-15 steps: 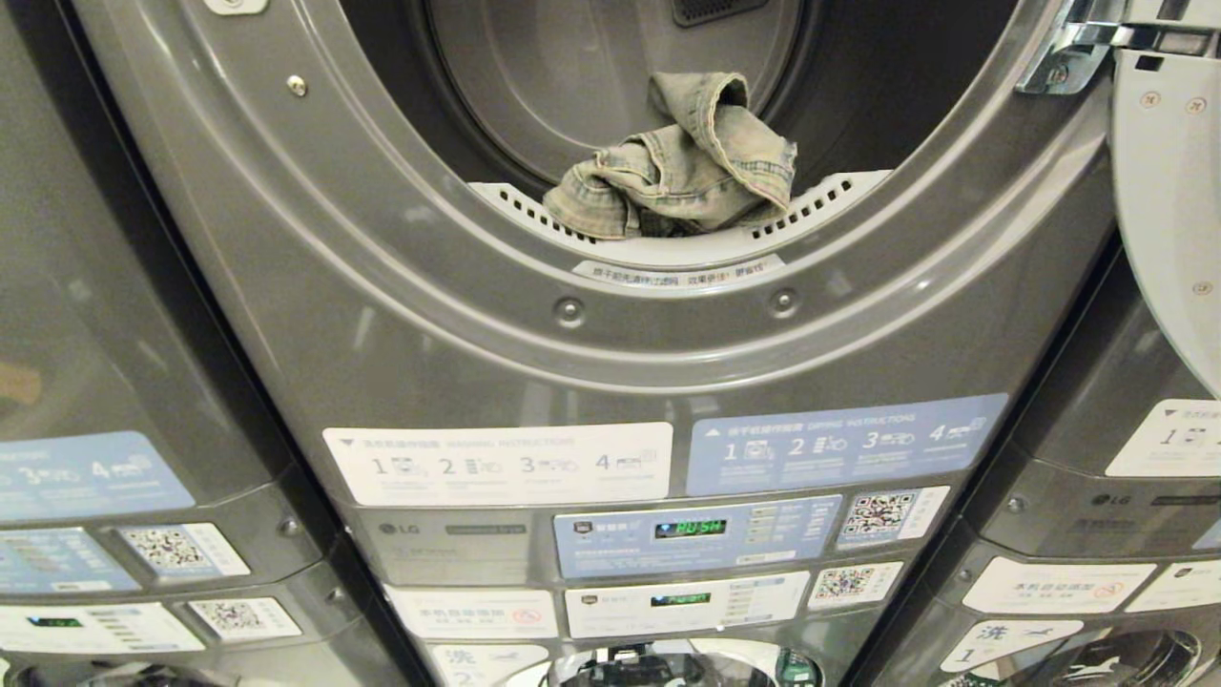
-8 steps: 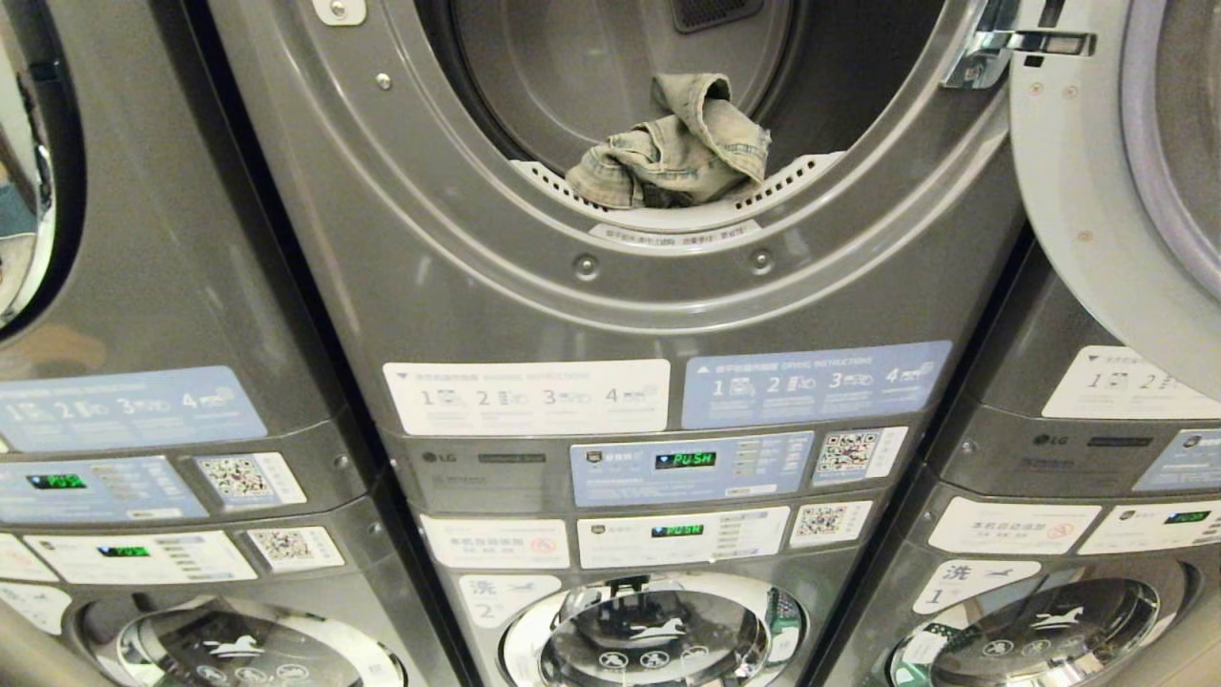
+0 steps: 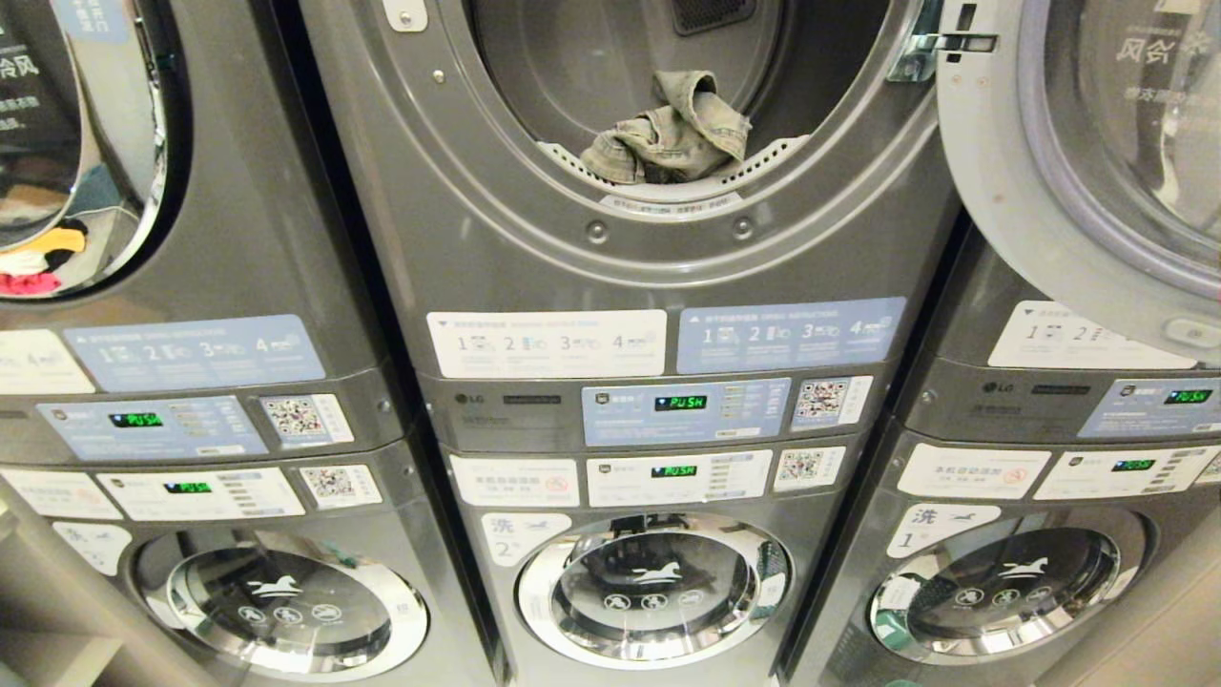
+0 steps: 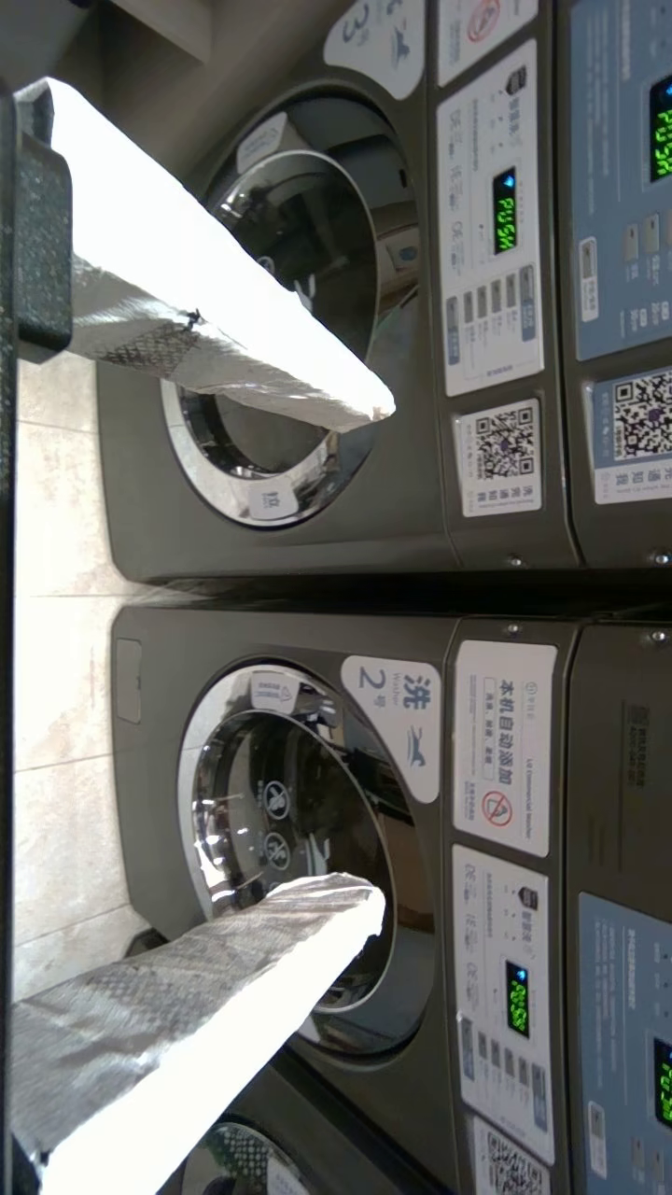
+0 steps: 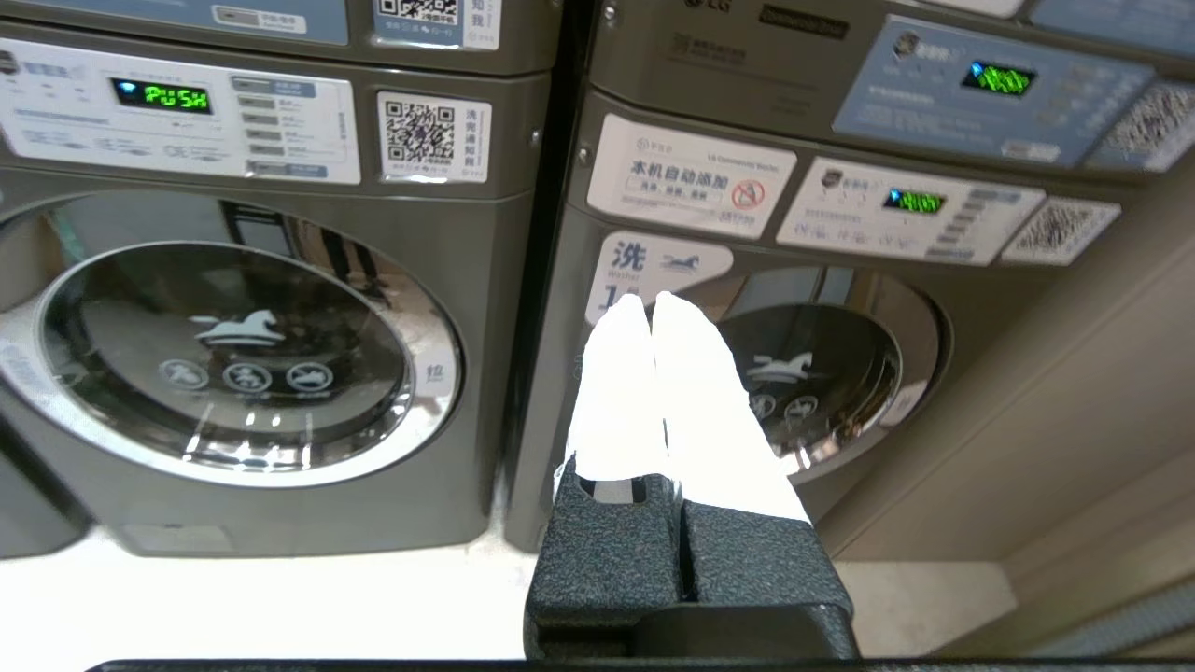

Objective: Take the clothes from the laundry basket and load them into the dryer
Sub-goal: Close the dryer

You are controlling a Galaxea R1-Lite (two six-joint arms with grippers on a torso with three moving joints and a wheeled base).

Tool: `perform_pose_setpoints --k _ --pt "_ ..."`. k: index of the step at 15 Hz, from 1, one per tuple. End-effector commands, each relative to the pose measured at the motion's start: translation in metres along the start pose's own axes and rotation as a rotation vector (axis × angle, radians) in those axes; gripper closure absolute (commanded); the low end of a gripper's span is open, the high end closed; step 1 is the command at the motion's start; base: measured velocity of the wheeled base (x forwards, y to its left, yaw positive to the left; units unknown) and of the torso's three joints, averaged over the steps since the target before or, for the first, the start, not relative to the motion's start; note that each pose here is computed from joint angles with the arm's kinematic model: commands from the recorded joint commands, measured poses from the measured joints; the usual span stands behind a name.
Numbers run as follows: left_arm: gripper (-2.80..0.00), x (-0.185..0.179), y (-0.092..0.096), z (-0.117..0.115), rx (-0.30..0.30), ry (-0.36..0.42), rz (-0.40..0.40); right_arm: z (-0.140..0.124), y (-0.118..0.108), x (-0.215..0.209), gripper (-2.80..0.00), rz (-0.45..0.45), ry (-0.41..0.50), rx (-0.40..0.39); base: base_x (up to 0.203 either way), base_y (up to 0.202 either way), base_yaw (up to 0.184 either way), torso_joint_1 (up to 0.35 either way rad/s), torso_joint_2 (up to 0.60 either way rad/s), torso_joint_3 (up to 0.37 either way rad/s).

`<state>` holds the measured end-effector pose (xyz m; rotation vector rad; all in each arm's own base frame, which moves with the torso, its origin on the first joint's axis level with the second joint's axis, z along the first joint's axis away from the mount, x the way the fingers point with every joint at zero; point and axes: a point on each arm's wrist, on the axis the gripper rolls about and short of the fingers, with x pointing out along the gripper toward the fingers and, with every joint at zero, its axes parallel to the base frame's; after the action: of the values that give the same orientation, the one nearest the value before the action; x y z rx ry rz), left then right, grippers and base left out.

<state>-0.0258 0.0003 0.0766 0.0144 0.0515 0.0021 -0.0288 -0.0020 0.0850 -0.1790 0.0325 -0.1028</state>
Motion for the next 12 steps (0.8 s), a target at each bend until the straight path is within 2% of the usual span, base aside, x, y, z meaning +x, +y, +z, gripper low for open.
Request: perform_pose_setpoints --k 1,2,4,5,6,9,10,12 --pt "-2.8 0.0002 0.0 -0.0007 -0.001 0.002 0.001 -0.0001 0.0 0.0001 0.0 0.0 0.002 0.018 -0.158 0.0 0.004 0.002 0.0 0.001" --pt "-2.8 0.0002 0.0 -0.0006 -0.003 0.001 0.001 0.0001 0.0 0.0001 0.0 0.0 0.0 0.078 -0.087 0.0 0.001 -0.007 -0.01 0.007" --pt "-2.8 0.0002 0.0 -0.0008 -0.002 0.002 0.001 -0.0012 0.0001 -0.0005 0.0 -0.002 0.023 0.293 0.0 0.0 0.0 0.013 0.0 -0.002" --pt "-2.8 0.0002 0.0 -0.0008 0.0 0.002 0.001 -0.0026 0.0003 -0.0013 0.0 0.0 0.05 0.334 0.0 0.0 0.0 0.0 0.0 0.0" --pt "-2.8 0.0002 0.0 -0.0008 0.0 0.002 0.001 -0.0032 0.0006 -0.0017 0.0 0.009 0.062 0.294 0.0 0.0 0.0 0.0 0.0 0.0" --pt "-2.8 0.0002 0.0 -0.0006 0.001 0.002 0.001 -0.0069 0.0038 -0.0014 0.0 0.129 0.074 0.054 0.0 0.0 0.0 0.0 0.0 0.0" --pt "-2.8 0.0001 0.0 -0.0005 0.001 0.001 0.001 -0.0076 0.0046 -0.0019 0.0 0.166 0.077 0.011 0.0 0.0 0.0 0.0 0.0 0.0" --pt "-2.8 0.0002 0.0 -0.0008 0.001 0.002 0.001 -0.0081 0.0047 -0.0017 0.0 0.165 0.079 0.016 0.0 0.0 0.0 0.0 0.0 0.0"
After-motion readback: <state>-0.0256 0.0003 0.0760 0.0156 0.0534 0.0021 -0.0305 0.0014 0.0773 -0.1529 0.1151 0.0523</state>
